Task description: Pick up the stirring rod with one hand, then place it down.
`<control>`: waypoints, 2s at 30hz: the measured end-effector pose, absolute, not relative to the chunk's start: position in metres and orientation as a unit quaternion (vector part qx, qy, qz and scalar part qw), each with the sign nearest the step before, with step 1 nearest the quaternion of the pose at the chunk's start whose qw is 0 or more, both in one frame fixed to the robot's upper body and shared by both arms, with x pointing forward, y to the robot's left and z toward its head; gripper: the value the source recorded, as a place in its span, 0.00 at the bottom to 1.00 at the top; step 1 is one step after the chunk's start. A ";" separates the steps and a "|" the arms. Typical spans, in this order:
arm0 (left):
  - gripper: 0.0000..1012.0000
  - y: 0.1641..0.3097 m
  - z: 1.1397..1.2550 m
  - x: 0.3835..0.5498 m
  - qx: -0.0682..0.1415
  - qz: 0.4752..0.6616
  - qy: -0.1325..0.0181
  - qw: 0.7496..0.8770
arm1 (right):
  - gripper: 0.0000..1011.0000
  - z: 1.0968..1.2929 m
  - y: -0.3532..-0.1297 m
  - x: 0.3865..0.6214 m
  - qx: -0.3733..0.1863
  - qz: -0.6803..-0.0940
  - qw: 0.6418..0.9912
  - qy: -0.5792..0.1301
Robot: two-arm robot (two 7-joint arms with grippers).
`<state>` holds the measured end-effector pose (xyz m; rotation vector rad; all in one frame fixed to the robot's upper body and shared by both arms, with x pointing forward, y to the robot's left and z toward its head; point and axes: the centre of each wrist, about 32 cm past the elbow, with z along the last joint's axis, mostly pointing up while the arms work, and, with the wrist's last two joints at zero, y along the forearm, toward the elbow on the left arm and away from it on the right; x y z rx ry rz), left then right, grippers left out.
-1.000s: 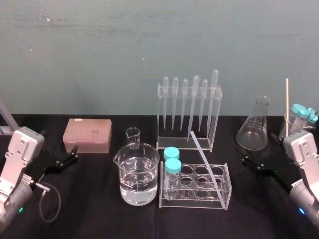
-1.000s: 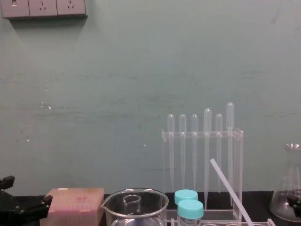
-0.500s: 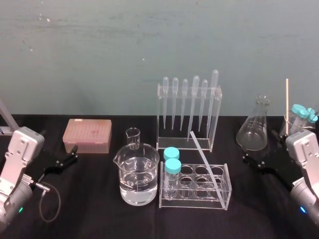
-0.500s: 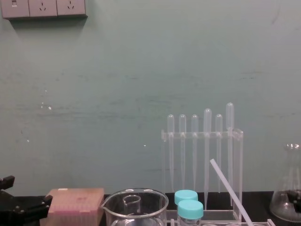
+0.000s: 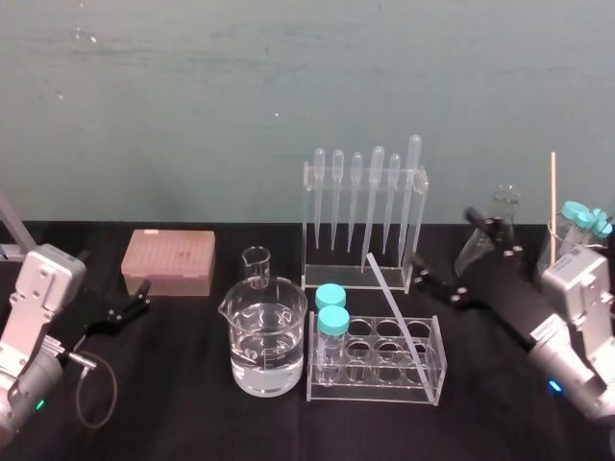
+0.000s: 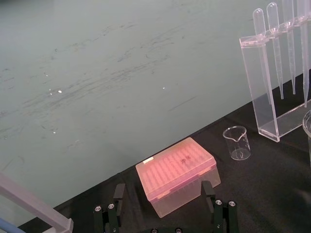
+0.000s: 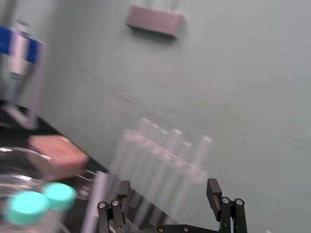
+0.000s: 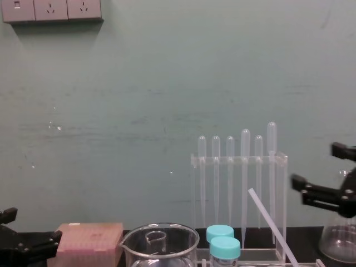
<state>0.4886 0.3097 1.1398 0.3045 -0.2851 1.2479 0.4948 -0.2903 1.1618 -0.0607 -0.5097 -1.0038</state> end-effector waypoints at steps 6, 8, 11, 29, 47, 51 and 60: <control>0.99 0.310 1.140 0.489 0.142 0.580 -0.132 0.791 | 0.99 1.162 -0.279 0.503 -0.014 -0.415 0.885 -0.209; 0.99 0.310 1.140 0.489 0.141 0.580 -0.132 0.791 | 0.99 1.162 -0.277 0.507 -0.008 -0.399 0.900 -0.177; 0.99 0.310 1.140 0.489 0.142 0.580 -0.132 0.791 | 0.99 1.163 -0.277 0.514 0.002 -0.381 0.916 -0.122; 0.99 0.310 1.140 0.489 0.142 0.580 -0.132 0.791 | 0.99 1.161 -0.279 0.539 -0.020 -0.358 0.931 0.070; 0.99 0.310 1.140 0.489 0.142 0.580 -0.132 0.791 | 0.99 1.161 -0.279 0.541 -0.032 -0.359 0.929 0.082; 0.99 0.310 1.140 0.489 0.142 0.580 -0.132 0.791 | 0.93 1.161 -0.279 0.541 -0.032 -0.359 0.929 0.082; 0.99 0.310 1.140 0.489 0.141 0.580 -0.132 0.791 | 0.70 1.161 -0.279 0.540 -0.031 -0.359 0.929 0.081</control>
